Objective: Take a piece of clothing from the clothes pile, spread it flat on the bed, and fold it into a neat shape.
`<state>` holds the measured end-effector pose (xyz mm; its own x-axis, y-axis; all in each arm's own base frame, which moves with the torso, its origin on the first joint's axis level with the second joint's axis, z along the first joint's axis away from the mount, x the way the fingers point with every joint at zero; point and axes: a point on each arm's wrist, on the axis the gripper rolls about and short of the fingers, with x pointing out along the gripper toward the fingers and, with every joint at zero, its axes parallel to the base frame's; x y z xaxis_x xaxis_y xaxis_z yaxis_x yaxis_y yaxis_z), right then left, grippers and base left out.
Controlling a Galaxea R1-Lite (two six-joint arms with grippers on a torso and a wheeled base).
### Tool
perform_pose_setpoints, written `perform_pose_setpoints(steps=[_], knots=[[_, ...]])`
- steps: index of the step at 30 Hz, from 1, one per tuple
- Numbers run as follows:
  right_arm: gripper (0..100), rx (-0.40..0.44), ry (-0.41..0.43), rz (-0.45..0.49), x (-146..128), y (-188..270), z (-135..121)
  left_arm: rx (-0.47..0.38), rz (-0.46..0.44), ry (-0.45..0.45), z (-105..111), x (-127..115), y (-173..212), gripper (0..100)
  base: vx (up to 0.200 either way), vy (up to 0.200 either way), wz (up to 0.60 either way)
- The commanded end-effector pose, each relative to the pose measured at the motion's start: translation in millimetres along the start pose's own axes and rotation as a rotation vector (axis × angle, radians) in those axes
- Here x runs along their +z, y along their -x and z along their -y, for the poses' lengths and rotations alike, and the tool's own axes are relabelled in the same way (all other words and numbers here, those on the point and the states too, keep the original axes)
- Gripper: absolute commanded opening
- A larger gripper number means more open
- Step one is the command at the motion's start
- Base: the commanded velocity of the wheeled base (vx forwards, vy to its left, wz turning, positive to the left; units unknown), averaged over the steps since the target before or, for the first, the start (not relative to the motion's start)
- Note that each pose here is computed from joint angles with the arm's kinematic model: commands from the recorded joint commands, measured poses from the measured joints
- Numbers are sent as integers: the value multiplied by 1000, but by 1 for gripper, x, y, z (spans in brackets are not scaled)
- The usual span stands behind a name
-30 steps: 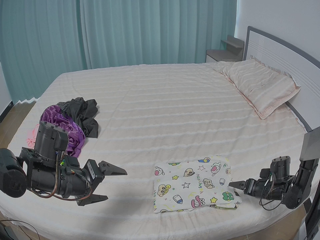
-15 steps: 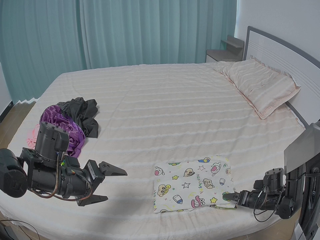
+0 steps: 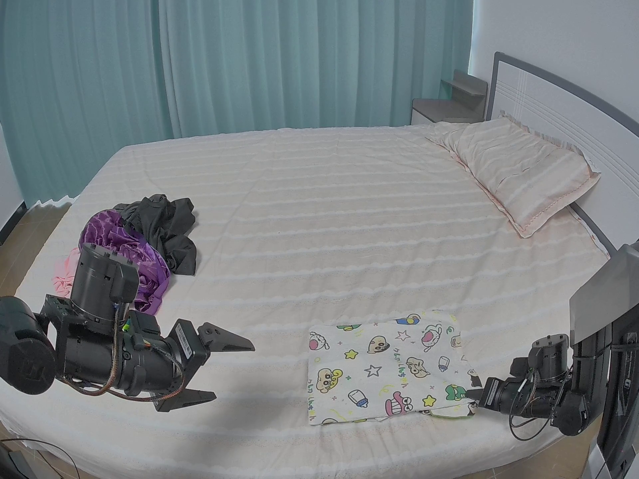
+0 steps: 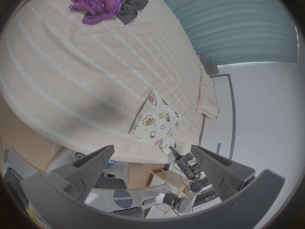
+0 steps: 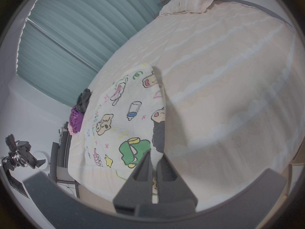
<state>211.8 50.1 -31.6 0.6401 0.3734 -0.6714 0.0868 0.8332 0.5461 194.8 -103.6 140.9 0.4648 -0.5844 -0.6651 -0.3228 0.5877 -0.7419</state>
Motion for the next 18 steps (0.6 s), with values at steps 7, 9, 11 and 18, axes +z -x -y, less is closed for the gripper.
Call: perform_pose_setpoints(steps=[7, 9, 11, 18], knots=[[0, -78, 74, -92, -8, 13, 3, 4, -1, 2, -1, 0, -1, 100, 0, 0, 0], [0, -81, 85, -96, -9, 13, 4, 2, -1, 0, 0, 0, -1, 100, 0, 0, 0], [0, -83, 87, -94, -8, 14, 4, 4, -1, 2, -1, 0, -1, 100, 0, 0, 0], [100, -91, 108, -76, -4, 15, 8, 0, -1, 1, 0, 0, -1, 100, 0, 0, 0]])
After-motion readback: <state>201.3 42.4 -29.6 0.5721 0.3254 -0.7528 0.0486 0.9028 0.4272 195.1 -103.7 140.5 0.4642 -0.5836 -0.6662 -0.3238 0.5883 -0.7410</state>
